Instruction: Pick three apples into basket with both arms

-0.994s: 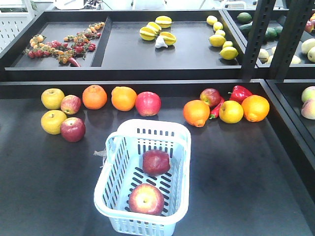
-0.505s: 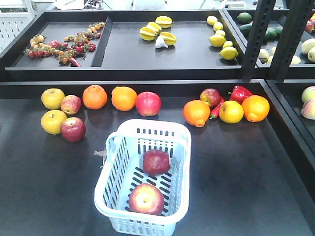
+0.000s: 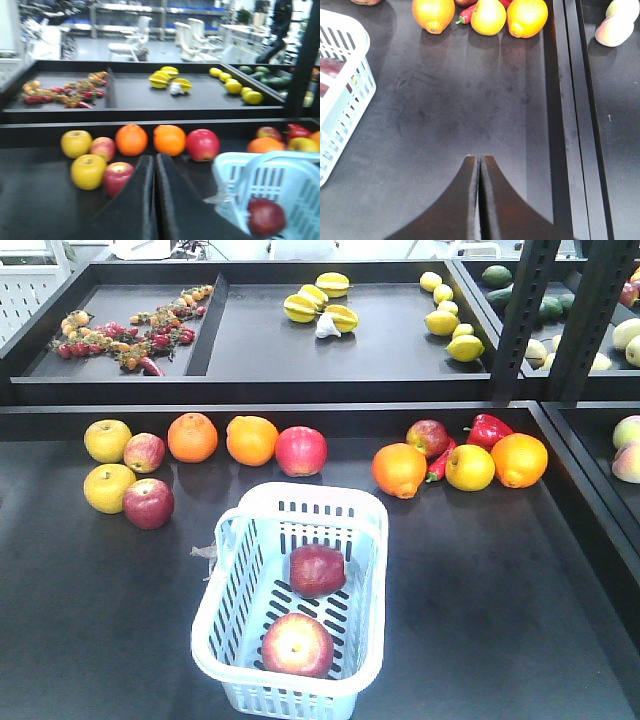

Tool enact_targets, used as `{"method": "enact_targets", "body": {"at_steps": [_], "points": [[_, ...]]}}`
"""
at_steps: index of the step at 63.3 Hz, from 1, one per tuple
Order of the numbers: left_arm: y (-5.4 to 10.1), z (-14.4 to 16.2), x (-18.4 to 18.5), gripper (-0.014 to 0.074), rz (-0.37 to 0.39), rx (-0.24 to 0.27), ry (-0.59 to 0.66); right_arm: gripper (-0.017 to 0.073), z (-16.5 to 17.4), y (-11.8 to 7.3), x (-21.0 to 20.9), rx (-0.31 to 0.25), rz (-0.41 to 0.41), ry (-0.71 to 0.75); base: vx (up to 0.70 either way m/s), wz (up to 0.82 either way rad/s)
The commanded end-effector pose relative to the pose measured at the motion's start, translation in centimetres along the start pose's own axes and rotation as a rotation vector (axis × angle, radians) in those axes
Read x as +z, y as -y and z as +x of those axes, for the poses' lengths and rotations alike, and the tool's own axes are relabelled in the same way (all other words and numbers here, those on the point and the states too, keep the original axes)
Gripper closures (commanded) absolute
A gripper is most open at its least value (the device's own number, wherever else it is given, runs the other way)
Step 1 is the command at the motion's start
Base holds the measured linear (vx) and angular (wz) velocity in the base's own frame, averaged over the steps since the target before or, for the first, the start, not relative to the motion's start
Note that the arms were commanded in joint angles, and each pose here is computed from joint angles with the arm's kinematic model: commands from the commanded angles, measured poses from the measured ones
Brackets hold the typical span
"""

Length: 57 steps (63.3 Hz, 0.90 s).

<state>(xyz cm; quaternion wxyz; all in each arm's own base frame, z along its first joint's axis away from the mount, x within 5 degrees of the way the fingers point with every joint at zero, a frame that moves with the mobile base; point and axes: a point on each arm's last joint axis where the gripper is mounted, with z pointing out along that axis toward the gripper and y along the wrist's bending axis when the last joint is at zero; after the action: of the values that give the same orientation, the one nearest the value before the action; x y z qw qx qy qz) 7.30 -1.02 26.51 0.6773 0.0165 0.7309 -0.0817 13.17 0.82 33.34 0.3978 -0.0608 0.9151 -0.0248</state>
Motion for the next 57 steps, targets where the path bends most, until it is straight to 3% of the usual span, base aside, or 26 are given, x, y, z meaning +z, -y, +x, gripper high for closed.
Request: {"method": "enact_targets", "body": {"at_steps": [1,30,57], "points": [[-0.1,-0.1,-0.5,0.0601,-0.012,0.017,0.138,0.0568,-1.0,0.3,-0.6,-0.006,0.017,0.079,0.00,0.00],[-1.3,5.9,-1.5,0.0601,-0.116,0.020,0.202,0.0568,-1.0,0.3,-0.6,-0.006,0.018,0.077,0.00,0.00],[-1.3,6.0,-1.4,0.0601,-0.112,0.002,0.217,0.0568,-1.0,0.3,-0.6,-0.006,0.018,0.076,0.00,0.00]]}}
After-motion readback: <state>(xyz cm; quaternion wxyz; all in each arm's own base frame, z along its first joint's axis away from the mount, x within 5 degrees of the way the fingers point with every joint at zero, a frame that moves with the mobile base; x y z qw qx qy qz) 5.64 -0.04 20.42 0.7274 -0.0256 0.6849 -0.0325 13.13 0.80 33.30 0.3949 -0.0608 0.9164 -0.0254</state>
